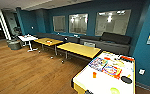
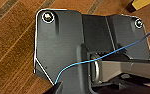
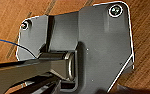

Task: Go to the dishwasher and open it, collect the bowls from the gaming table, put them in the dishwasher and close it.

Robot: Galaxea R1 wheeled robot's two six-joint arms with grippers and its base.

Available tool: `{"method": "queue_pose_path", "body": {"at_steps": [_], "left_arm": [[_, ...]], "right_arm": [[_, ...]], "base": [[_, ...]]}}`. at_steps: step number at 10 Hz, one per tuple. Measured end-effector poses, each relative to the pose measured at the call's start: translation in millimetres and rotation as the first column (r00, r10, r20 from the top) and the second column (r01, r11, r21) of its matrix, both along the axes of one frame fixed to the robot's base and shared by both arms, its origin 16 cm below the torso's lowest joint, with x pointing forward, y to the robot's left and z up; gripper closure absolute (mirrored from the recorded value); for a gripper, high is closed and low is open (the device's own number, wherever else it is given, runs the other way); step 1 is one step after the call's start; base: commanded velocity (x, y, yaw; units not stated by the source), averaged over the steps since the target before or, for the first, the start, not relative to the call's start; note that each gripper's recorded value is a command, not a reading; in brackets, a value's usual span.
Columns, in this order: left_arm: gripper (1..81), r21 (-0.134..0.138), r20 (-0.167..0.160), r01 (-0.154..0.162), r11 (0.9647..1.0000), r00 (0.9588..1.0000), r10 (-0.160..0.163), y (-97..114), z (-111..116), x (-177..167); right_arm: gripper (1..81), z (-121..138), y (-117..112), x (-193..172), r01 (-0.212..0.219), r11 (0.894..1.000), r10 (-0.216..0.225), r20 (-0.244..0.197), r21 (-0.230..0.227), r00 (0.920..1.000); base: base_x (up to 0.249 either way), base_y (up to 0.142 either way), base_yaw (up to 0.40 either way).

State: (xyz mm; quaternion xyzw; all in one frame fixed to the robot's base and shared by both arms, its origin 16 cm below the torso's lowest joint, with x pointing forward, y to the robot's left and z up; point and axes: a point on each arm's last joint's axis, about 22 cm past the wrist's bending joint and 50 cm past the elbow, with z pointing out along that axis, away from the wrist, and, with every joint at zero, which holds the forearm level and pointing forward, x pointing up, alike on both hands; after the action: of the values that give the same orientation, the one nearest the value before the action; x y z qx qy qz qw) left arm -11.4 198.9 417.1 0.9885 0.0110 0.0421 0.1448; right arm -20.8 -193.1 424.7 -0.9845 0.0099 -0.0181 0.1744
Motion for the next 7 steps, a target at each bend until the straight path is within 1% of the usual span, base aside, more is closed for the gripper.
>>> {"method": "queue_pose_path", "body": {"at_steps": [7], "left_arm": [[1.0, 0.000, 0.001, 0.000, 1.0000, 1.0000, 0.000, -0.5, 0.0, 0.6]], "right_arm": [[1.0, 0.0, 0.5, -0.7, 0.000, 1.000, 0.000, -0.002, 0.001, 1.0000]], "base": [[0.107, 0.084, 0.000]]}}
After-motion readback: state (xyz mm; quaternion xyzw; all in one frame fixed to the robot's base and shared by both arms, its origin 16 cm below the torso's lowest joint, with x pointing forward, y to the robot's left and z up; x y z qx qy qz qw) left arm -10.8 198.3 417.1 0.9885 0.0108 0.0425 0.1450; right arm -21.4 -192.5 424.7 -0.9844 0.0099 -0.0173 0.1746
